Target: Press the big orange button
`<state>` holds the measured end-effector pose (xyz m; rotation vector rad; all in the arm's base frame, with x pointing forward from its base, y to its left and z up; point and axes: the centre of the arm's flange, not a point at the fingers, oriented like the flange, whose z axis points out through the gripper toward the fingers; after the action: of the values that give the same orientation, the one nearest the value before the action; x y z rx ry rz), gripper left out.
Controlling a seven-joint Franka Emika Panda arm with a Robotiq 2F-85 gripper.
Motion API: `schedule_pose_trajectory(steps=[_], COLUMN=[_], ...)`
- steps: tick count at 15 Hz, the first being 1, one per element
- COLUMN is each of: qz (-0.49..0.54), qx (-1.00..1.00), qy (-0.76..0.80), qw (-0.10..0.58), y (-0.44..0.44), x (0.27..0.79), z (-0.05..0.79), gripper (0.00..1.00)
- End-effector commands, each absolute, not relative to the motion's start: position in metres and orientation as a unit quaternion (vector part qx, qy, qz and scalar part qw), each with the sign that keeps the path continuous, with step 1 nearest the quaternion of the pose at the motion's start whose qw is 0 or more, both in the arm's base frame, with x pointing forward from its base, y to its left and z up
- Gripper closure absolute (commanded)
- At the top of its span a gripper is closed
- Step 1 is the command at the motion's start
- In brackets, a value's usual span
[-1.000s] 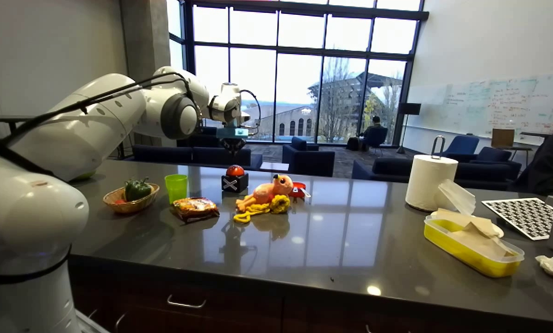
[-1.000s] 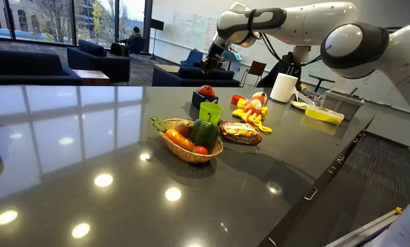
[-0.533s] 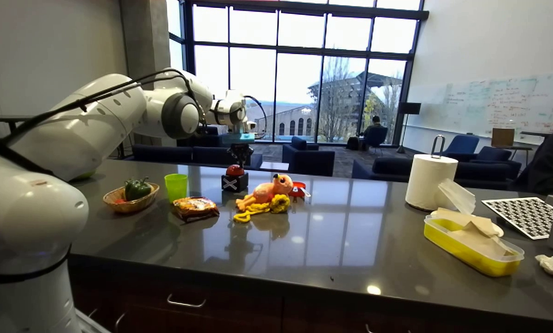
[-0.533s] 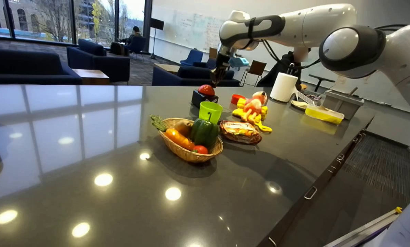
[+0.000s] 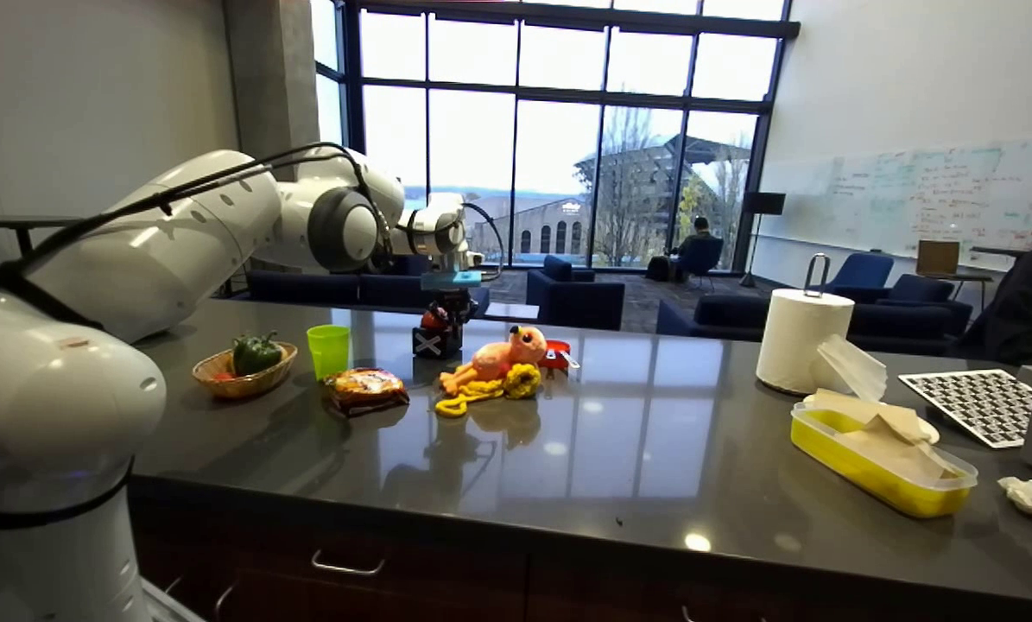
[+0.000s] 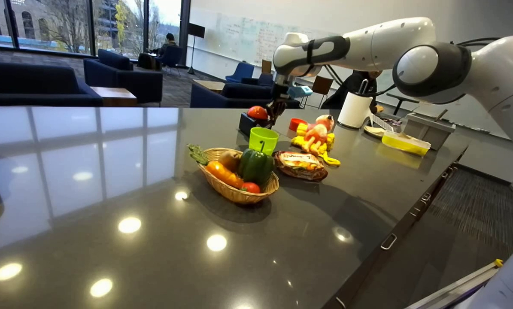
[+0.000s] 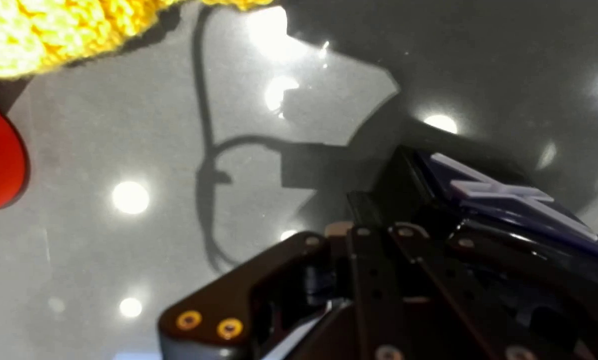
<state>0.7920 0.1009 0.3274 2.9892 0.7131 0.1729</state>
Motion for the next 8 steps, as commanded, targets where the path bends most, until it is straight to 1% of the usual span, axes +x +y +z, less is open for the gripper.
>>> schedule_pose_trajectory(steps=[1, 4, 8], qz=[0.076, 0.093, 0.112], qx=[0.967, 0.963, 0.958], qy=[0.234, 0.239, 0.257], qw=[0.066, 0.081, 0.062], y=[0.101, 0.106, 0.125], x=[0.783, 0.777, 0.767], z=[0.366, 0.395, 0.424], gripper=[1.00, 1.00, 1.00])
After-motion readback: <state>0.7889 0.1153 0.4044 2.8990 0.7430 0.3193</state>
